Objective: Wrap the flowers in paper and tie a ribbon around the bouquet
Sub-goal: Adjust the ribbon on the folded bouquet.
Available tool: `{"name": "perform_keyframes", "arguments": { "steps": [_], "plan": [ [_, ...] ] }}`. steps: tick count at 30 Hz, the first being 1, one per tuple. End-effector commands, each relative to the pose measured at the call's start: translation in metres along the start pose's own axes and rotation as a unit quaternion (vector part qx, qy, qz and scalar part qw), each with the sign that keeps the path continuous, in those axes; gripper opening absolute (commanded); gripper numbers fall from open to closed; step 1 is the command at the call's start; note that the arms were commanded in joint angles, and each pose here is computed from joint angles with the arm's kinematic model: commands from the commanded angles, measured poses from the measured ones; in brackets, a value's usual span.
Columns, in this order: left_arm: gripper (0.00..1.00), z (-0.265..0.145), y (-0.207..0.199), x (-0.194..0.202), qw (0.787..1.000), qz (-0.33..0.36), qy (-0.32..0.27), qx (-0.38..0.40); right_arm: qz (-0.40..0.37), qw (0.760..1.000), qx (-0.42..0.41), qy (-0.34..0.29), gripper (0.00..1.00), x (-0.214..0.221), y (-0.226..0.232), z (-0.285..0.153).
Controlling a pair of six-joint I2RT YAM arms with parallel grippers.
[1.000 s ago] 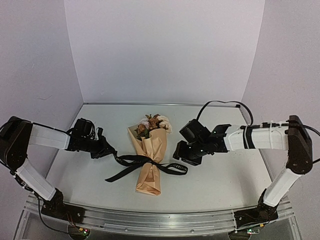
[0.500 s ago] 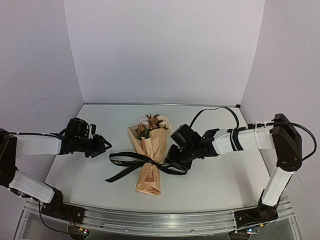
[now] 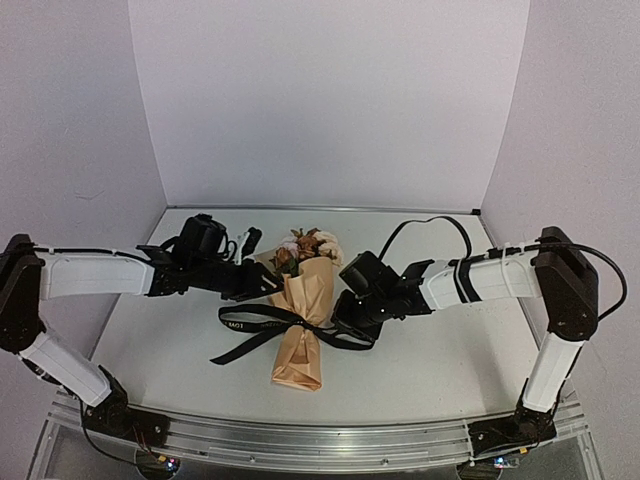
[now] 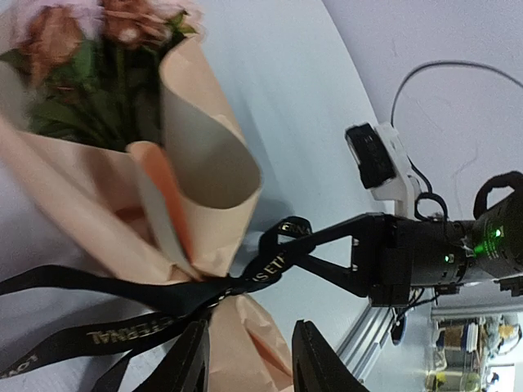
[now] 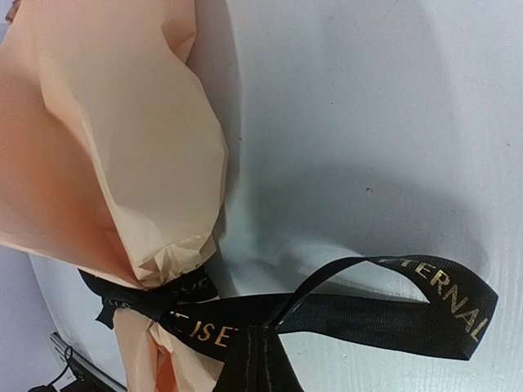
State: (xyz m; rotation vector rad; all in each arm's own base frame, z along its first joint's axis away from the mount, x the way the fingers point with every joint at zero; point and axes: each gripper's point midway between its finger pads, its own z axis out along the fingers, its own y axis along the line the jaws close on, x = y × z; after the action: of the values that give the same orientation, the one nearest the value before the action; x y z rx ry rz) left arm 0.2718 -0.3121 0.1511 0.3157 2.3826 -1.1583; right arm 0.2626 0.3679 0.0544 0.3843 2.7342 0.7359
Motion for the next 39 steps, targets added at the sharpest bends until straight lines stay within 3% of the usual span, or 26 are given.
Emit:
{"name": "perform_keyframes", "arguments": {
  "steps": [1, 6, 13, 25, 39],
  "plan": [
    [0.34, 0.032, -0.049, -0.005, 0.995, 0.048, 0.029, 0.078, 0.0, 0.999, -0.006, -0.032, 0.0, -0.014, 0.006, -0.004],
    [0.29, 0.069, -0.054, 0.009, 0.993, 0.021, 0.067, 0.092, 0.002, 0.999, 0.002, -0.051, 0.0, -0.018, -0.003, -0.009],
    [0.25, 0.098, -0.035, 0.024, 0.994, -0.013, 0.09, 0.055, 0.003, 0.998, -0.001, -0.06, 0.0, -0.02, -0.004, -0.008],
    [0.25, 0.106, 0.029, 0.049, 0.987, -0.037, 0.117, -0.107, -0.01, 0.997, 0.004, -0.077, 0.0, -0.024, -0.008, -0.015],
    [0.25, 0.104, 0.053, 0.059, 0.978, -0.036, 0.13, -0.159, -0.042, 0.992, 0.041, -0.11, 0.0, -0.034, -0.027, -0.032]
  ]
}}
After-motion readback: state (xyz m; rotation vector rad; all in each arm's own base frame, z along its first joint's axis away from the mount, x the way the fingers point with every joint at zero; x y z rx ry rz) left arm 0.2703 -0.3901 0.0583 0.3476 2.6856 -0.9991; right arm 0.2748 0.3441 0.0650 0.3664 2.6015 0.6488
